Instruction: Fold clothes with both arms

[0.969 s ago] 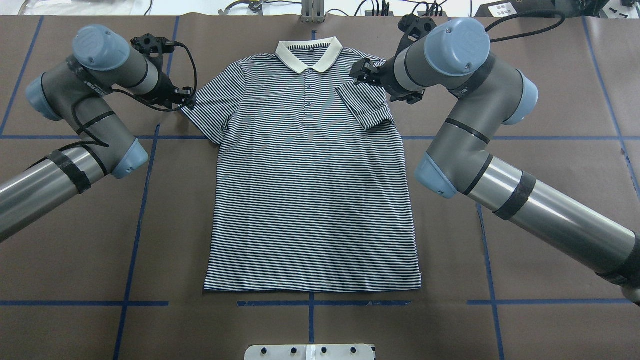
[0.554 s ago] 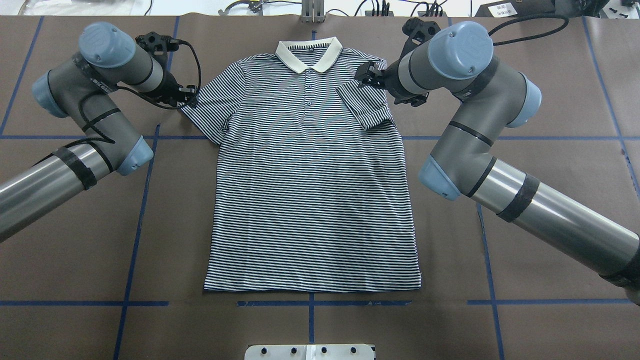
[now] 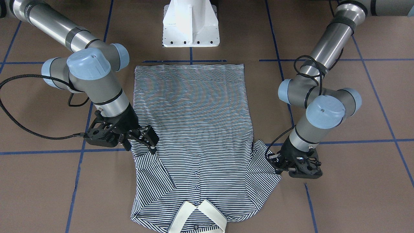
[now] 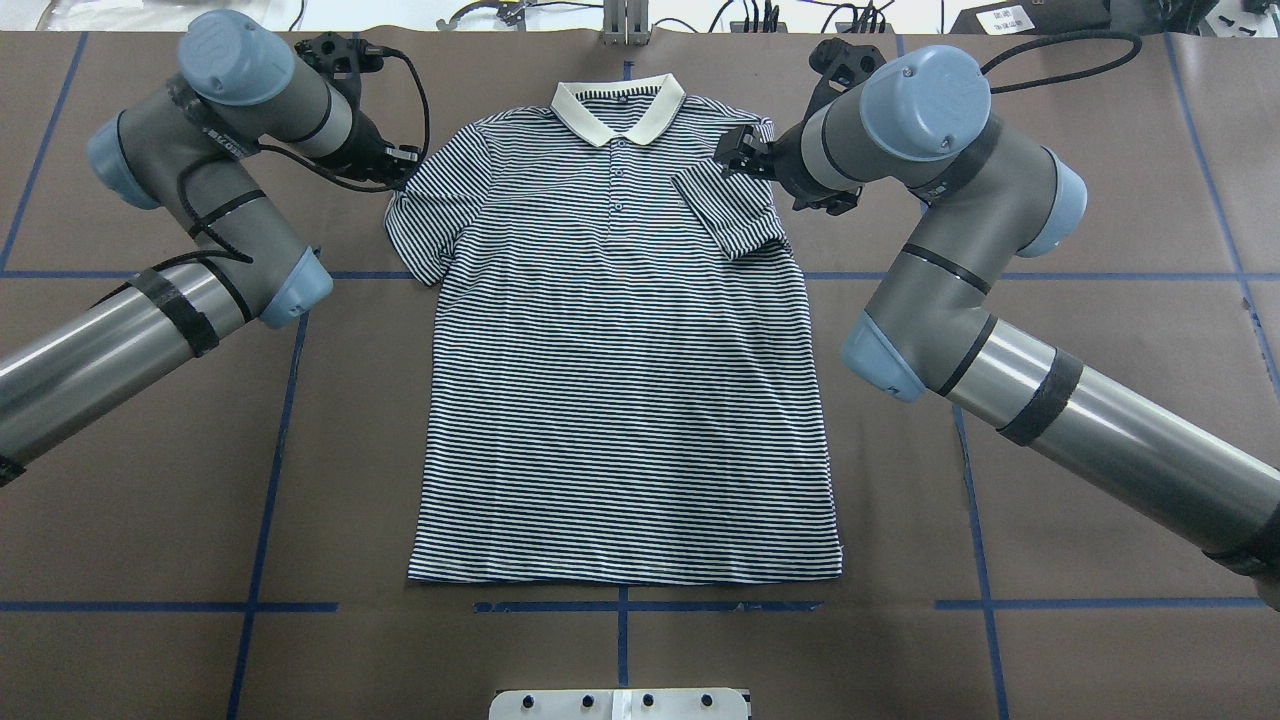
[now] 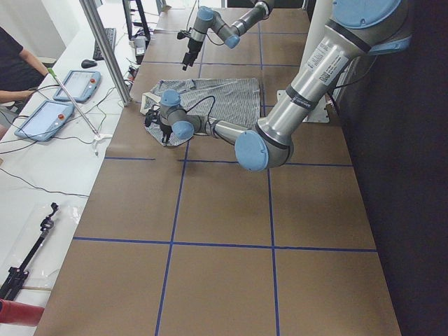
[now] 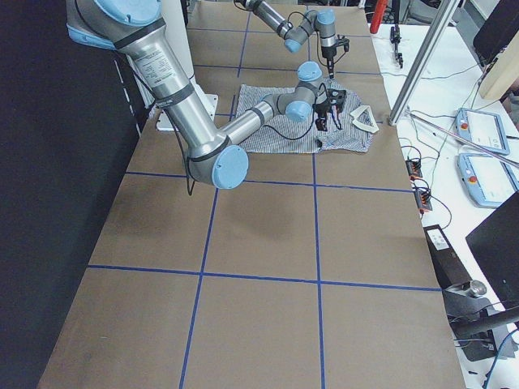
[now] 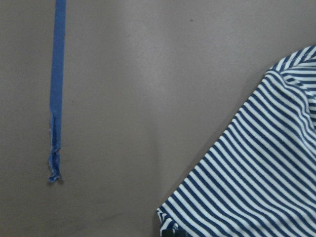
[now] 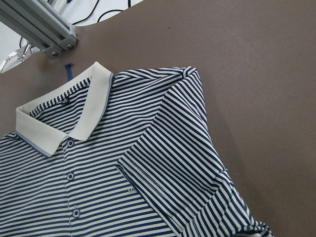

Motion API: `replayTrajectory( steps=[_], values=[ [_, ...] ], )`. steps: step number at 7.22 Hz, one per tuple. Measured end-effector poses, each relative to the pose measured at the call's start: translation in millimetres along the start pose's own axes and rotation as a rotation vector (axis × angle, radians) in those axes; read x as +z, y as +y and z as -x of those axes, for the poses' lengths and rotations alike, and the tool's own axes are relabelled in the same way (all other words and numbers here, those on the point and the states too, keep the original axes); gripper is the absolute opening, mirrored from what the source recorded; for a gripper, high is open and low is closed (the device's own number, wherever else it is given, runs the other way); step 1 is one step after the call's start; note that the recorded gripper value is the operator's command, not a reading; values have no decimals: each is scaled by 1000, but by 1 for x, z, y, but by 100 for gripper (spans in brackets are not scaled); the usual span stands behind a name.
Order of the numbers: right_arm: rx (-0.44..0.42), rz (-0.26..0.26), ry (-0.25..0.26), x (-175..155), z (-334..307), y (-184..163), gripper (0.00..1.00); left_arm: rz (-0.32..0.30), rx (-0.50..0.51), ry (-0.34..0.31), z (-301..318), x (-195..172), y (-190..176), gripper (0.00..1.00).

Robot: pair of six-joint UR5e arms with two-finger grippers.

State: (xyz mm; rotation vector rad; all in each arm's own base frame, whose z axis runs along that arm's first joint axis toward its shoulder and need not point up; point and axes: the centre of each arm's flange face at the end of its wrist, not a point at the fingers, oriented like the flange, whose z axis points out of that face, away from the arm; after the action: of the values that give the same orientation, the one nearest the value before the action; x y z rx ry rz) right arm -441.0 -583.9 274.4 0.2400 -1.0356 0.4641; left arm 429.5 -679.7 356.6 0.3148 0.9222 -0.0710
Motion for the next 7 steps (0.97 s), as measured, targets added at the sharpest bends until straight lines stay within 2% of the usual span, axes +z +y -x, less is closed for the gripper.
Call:
replayTrajectory(
  steps=[1,3,5,7],
  values=[
    [0,4,4,-5,-17,3,100,-11,-29,29,-39,-13,-11,0],
    [-4,11,-12,-33,-46,15,100,5,-64,75,-109,-13,-5,0],
    [-6,22,-19,-51,-65,23,100,-14,-97,59,-155,1,-8,0],
    [-5,26,-19,-54,-70,26,100,-41,-108,41,-162,13,-7,90]
  ],
)
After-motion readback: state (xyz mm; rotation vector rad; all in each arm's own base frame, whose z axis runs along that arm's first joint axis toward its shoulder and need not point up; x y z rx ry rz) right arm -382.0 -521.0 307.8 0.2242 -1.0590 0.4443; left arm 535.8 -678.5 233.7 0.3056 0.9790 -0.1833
